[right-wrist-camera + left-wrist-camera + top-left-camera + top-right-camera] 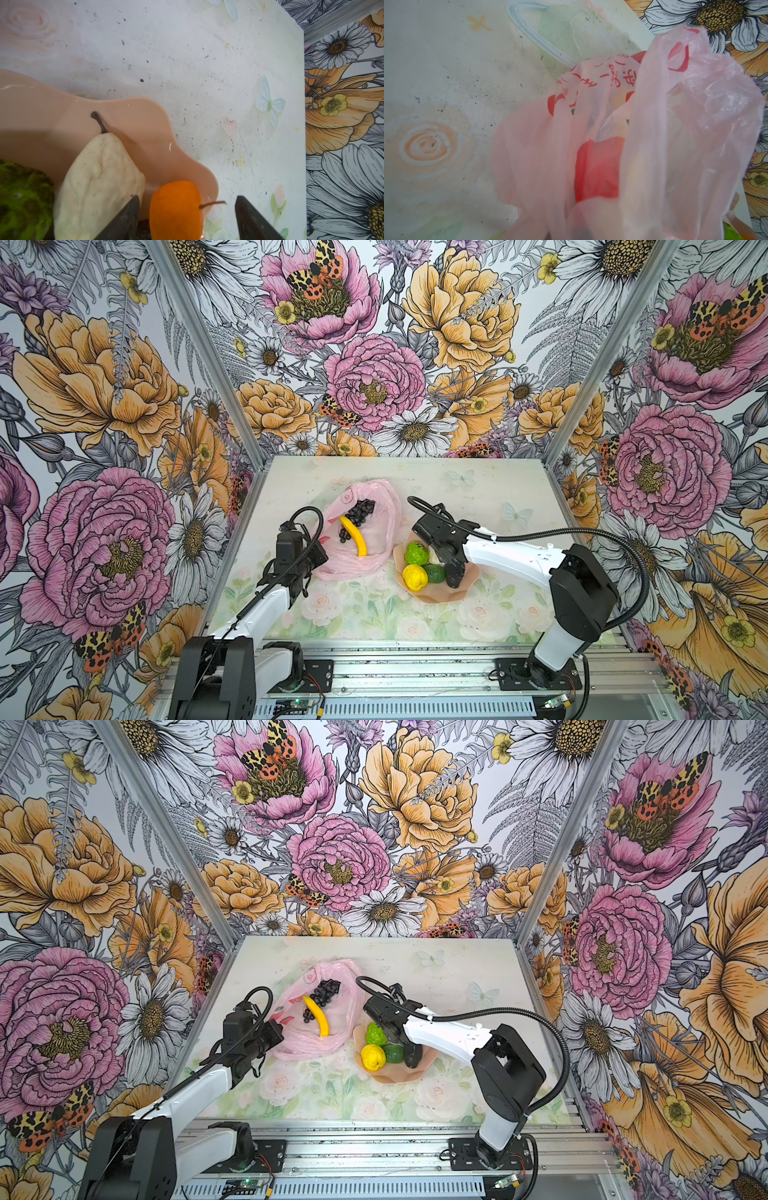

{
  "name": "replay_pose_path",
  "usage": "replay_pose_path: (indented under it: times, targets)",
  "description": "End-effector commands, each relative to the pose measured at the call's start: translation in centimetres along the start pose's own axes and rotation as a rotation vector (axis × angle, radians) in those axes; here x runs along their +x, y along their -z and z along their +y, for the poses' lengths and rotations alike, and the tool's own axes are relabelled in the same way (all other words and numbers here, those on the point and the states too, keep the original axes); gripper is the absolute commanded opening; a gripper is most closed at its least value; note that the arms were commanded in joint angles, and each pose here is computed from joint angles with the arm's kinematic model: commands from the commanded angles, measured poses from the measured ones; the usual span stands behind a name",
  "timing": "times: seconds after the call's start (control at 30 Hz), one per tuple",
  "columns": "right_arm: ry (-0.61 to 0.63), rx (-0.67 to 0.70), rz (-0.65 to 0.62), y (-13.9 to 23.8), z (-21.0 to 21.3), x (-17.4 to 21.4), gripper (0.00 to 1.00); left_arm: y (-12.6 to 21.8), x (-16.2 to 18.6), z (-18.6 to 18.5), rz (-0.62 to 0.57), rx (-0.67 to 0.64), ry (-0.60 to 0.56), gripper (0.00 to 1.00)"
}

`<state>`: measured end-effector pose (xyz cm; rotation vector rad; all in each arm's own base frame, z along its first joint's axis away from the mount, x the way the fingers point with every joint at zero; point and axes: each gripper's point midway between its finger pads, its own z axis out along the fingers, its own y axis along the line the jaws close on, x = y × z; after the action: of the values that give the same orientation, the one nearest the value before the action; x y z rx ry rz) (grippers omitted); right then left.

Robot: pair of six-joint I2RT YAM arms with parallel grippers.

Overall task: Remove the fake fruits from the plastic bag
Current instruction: 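Lift the orange with the right gripper and lower it into the peach bowl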

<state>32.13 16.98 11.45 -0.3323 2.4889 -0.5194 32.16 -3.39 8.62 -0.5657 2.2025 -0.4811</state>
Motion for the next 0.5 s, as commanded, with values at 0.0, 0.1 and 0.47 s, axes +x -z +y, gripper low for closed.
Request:
replay_pose_path:
  times: [0.0, 0.1, 0.47]
  targets:
    - [-0.046, -0.012, -0.045, 1.4, -1.1, -1.2, 0.74, 0.0, -0.1, 0.0, -0.01, 0.014, -0.006, 0.02]
    - [-0.03, 0.036, -0.042, 1.0, -2.0, -0.7, 0.74, 0.0, -0.2, 0.0, -0.012, 0.013, -0.004, 0.02]
    - [0.003, 0.09, 0.024, -1.4, -1.7, 1.2, 0.75, -0.1, 0.0, -0.2, -0.003, 0.023, -0.008, 0.02]
